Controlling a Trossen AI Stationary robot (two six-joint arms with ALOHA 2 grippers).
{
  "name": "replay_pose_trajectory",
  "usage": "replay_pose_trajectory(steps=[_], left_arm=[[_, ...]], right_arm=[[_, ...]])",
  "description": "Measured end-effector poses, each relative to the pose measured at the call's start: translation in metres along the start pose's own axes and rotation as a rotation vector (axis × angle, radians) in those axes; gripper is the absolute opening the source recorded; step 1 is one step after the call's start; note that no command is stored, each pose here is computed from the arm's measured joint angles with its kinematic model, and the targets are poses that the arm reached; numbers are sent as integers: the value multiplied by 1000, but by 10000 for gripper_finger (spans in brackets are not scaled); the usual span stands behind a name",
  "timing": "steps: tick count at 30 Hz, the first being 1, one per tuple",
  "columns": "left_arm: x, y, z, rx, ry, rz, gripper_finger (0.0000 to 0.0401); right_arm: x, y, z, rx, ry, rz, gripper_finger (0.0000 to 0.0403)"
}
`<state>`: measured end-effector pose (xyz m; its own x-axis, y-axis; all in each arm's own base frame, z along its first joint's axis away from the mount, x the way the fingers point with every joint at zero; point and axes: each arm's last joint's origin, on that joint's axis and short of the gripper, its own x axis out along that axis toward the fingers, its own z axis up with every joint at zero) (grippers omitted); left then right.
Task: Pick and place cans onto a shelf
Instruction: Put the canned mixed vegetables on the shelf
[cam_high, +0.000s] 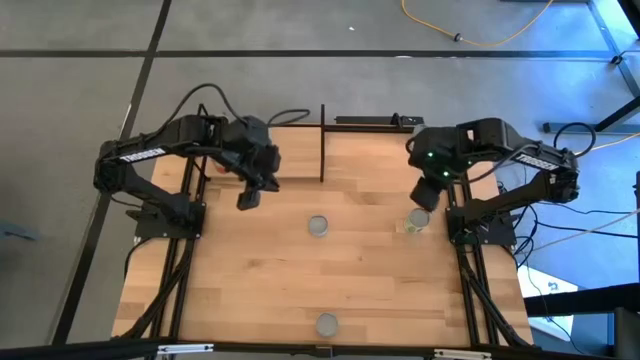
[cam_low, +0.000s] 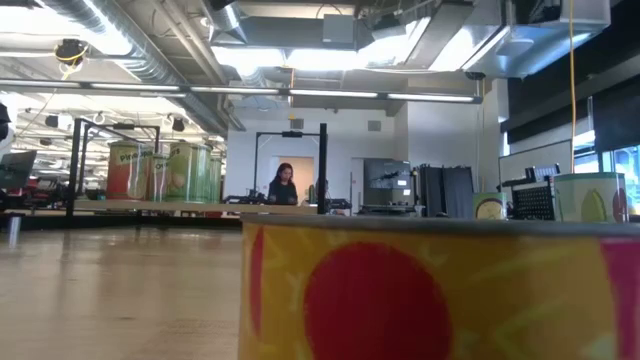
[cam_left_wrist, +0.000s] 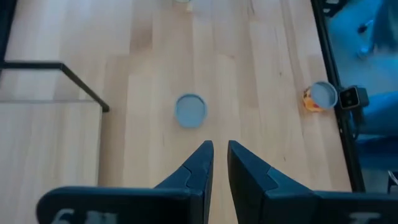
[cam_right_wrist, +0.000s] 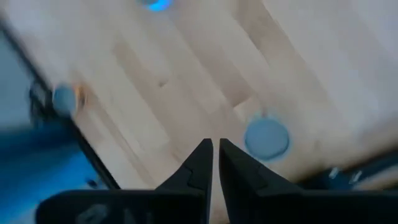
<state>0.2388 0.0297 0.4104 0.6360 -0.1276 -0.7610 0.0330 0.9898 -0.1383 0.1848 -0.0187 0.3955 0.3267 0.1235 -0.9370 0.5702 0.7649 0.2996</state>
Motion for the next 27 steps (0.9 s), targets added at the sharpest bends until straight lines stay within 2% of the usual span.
replay_pose_trajectory(steps=[4,7,11,15,19,22,27], left_arm=[[0,0,-3,-14,28,2,41],[0,0,-3,-13,28,15,41],[0,1,-3,-19,29,37,41],[0,1,-3,-24,29,41,41],[0,2,-3,-26,29,77,41],[0,2,-3,-40,29,90,41],[0,2,-3,-58,28,90,41]], right_arm=[[15,-3,1,236,37,-37,32],[36,-7,0,307,83,-69,32],[68,-13,-6,317,210,-69,32],[97,-16,-15,261,289,-81,32],[114,-17,-19,200,268,-114,19],[119,-15,-19,153,250,-97,6],[126,-16,-20,128,251,-79,27]])
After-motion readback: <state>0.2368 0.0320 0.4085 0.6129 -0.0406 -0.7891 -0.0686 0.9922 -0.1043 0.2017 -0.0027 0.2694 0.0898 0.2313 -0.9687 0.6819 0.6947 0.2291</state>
